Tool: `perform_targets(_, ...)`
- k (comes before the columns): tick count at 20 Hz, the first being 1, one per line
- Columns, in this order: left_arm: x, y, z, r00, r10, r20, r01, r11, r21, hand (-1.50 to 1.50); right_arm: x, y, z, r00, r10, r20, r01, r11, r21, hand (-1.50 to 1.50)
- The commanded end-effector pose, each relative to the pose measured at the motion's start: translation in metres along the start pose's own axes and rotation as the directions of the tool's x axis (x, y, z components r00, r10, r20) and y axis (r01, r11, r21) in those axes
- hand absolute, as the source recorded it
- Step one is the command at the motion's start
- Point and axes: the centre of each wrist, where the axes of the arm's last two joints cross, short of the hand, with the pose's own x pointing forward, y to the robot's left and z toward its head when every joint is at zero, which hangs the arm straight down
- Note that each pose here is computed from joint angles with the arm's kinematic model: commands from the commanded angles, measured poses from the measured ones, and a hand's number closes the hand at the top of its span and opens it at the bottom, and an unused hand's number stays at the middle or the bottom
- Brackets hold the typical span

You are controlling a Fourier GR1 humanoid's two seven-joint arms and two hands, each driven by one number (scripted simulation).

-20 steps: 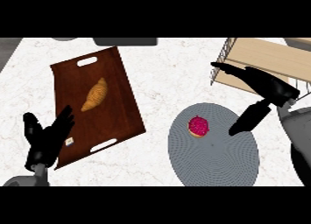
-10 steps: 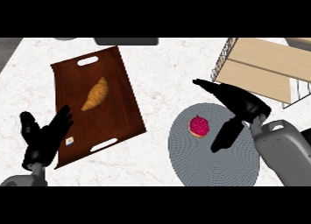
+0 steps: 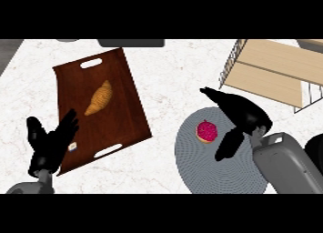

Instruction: Pick the cupcake from the placemat and place it in the tiered shelf

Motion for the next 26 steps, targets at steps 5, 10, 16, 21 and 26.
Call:
perform_targets(5,0.000,0.009,-0.001,1.000,0.003,-0.009,-0.003,1.000,0.020,0.00,-0.017,0.023,-0.009,1.000,0.010,-0.009,-0.010,0.999,-0.031,-1.50)
perform_targets(10,0.001,0.009,-0.008,1.000,0.008,-0.023,-0.008,1.000,0.009,0.00,-0.011,0.029,-0.017,0.998,0.053,-0.047,-0.054,0.998,-0.029,-1.50)
perform_targets(16,0.009,-0.011,-0.016,1.000,0.007,0.002,-0.007,1.000,-0.015,0.00,-0.003,0.072,-0.039,0.993,0.082,-0.081,-0.088,0.993,-0.075,-1.50)
perform_targets(21,-0.012,0.014,-0.007,1.000,-0.011,-0.011,0.011,1.000,0.020,0.00,-0.010,0.059,-0.052,0.997,0.060,-0.052,-0.064,0.994,-0.091,-1.50)
perform_targets(26,-0.010,-0.008,0.002,1.000,-0.001,0.001,0.001,1.000,0.018,0.00,-0.025,0.080,-0.061,0.999,0.041,-0.019,-0.043,0.994,-0.098,-1.50)
